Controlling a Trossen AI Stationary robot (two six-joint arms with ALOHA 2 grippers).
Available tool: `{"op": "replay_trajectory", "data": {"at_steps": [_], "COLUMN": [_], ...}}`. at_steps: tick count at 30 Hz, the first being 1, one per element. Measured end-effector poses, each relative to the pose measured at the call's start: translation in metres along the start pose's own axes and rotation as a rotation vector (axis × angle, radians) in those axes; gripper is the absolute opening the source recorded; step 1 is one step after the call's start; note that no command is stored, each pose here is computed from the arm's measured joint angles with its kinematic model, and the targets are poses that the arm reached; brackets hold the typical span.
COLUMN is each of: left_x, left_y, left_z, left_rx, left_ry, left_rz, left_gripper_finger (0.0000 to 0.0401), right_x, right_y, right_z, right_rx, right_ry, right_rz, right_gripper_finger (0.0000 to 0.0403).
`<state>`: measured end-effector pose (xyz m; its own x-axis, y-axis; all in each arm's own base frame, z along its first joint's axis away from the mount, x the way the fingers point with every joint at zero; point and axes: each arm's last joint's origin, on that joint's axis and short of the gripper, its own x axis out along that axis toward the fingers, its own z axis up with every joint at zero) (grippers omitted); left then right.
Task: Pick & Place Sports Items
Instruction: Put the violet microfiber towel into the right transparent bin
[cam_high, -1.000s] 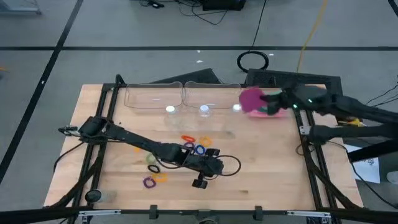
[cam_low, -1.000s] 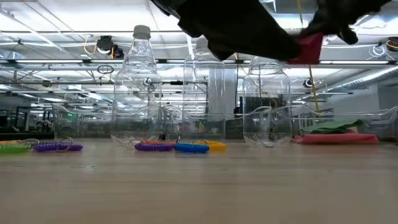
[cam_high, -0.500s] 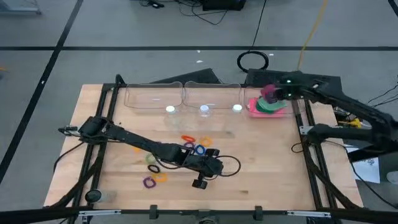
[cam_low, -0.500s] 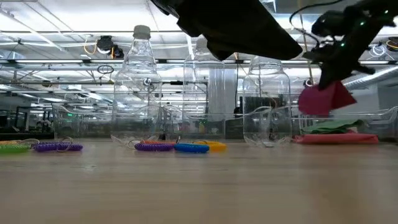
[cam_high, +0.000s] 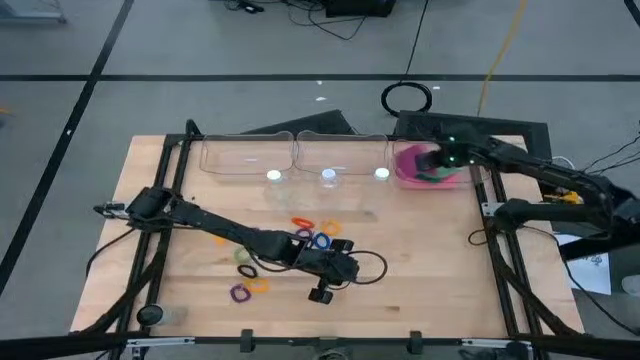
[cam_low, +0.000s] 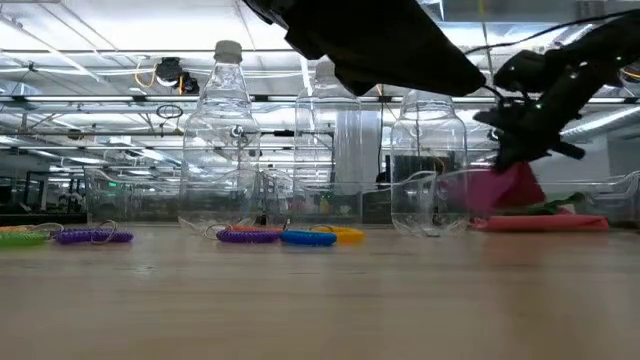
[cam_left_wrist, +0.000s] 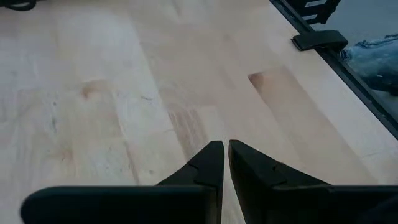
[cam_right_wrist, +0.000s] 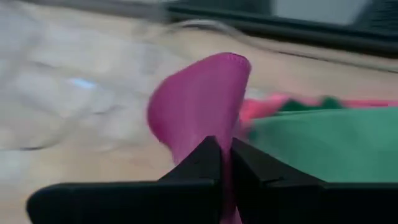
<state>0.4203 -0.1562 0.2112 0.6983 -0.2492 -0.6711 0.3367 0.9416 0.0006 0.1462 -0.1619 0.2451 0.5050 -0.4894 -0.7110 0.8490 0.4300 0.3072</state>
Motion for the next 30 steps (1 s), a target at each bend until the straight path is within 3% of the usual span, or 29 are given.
{"op": "replay_trajectory", "data": {"at_steps": [10, 18, 23, 30], "left_x": [0.0, 0.0, 0.0, 0.0], "left_y": [0.001, 0.002, 0.002, 0.002], "left_z": [0.0, 0.0, 0.0, 0.0], "left_rx": [0.002, 0.001, 0.001, 0.001], "left_ry": [0.0, 0.0, 0.0, 0.0], "left_rz": [0.002, 0.003, 0.003, 0.003], "left_gripper_finger": [0.0026, 0.0026, 0.0026, 0.0026], "right_x": [0.001, 0.003, 0.006, 0.011], "right_y": [-0.024, -0.027, -0.03, -0.035], "right_z": [-0.013, -0.018, -0.025, -0.034], "right_rx": [-0.107, -0.131, -0.148, -0.204], "right_ry": [0.041, 0.056, 0.083, 0.12], "right_rz": [-0.374, -0.407, -0.411, -0.443], "right_gripper_finger": [0.0, 0.0008, 0.0059, 0.0179]}}
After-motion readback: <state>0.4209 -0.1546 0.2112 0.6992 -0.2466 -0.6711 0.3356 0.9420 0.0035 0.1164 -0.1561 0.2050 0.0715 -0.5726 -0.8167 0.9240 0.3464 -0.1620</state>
